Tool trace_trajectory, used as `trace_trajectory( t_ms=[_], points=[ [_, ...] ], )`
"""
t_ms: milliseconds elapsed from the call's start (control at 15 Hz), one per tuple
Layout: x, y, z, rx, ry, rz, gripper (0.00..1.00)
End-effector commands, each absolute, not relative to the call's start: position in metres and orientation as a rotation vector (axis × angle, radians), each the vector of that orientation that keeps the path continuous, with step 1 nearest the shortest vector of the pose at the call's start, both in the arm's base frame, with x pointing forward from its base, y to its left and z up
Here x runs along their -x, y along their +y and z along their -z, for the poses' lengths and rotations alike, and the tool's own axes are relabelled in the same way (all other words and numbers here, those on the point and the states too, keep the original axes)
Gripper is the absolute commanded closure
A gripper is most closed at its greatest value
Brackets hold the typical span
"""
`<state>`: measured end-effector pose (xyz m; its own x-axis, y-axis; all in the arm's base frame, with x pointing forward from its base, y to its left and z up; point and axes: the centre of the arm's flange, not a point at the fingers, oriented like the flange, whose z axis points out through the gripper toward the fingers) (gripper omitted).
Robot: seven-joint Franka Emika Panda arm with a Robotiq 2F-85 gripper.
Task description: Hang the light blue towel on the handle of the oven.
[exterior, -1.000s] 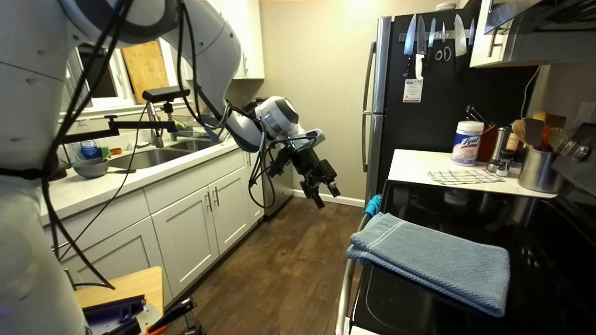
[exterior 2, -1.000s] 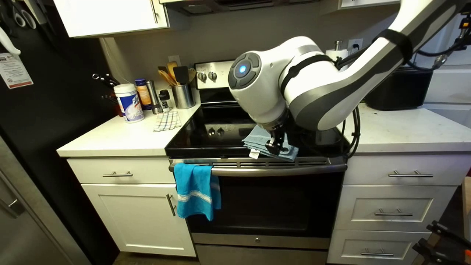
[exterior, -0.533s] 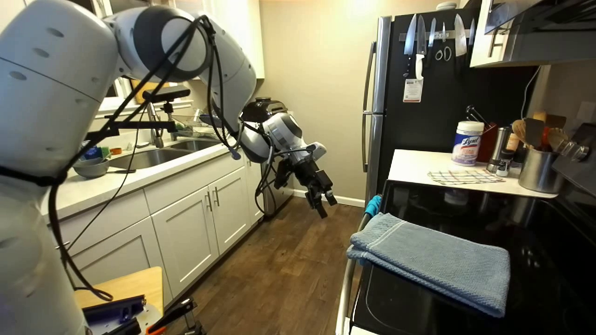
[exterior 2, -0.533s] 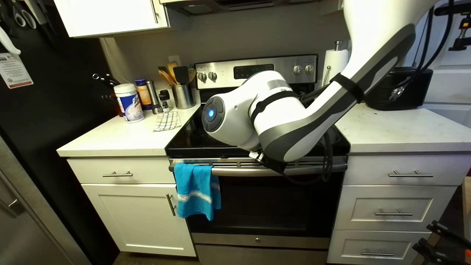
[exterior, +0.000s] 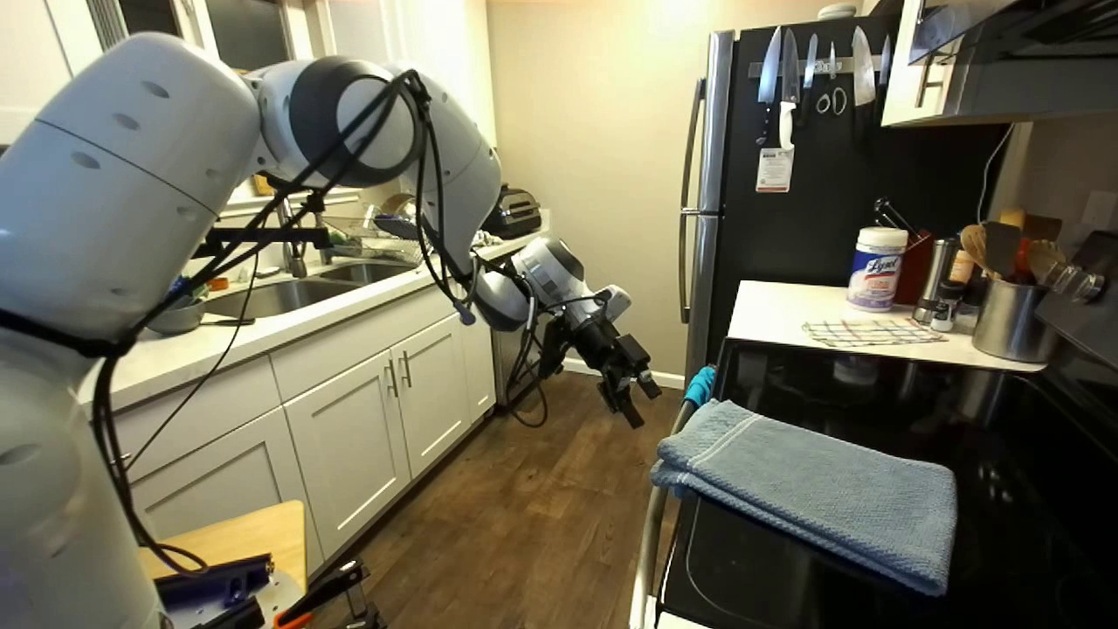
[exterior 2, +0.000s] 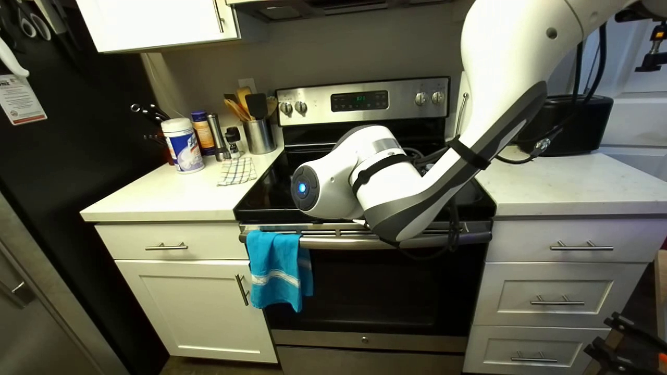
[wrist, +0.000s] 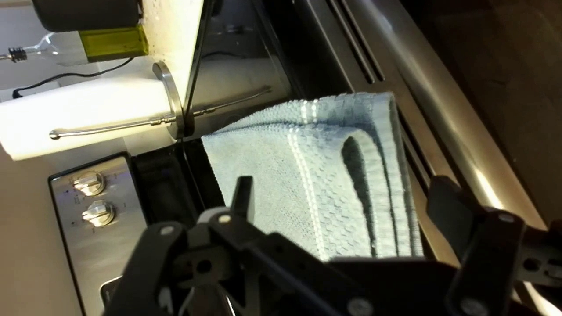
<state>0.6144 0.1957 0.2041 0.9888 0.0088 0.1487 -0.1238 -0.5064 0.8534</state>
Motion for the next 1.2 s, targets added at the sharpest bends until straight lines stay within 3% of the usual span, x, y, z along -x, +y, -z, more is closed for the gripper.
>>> trace_trajectory(
  t_ms=[0, 1133],
  points=[
    [-0.621, 0.184, -0.201, -2.020, 0.014, -0.209, 0.00],
    [-0.634, 0.156, -0.162, -1.904, 0.168, -0.287, 0.00]
  ],
)
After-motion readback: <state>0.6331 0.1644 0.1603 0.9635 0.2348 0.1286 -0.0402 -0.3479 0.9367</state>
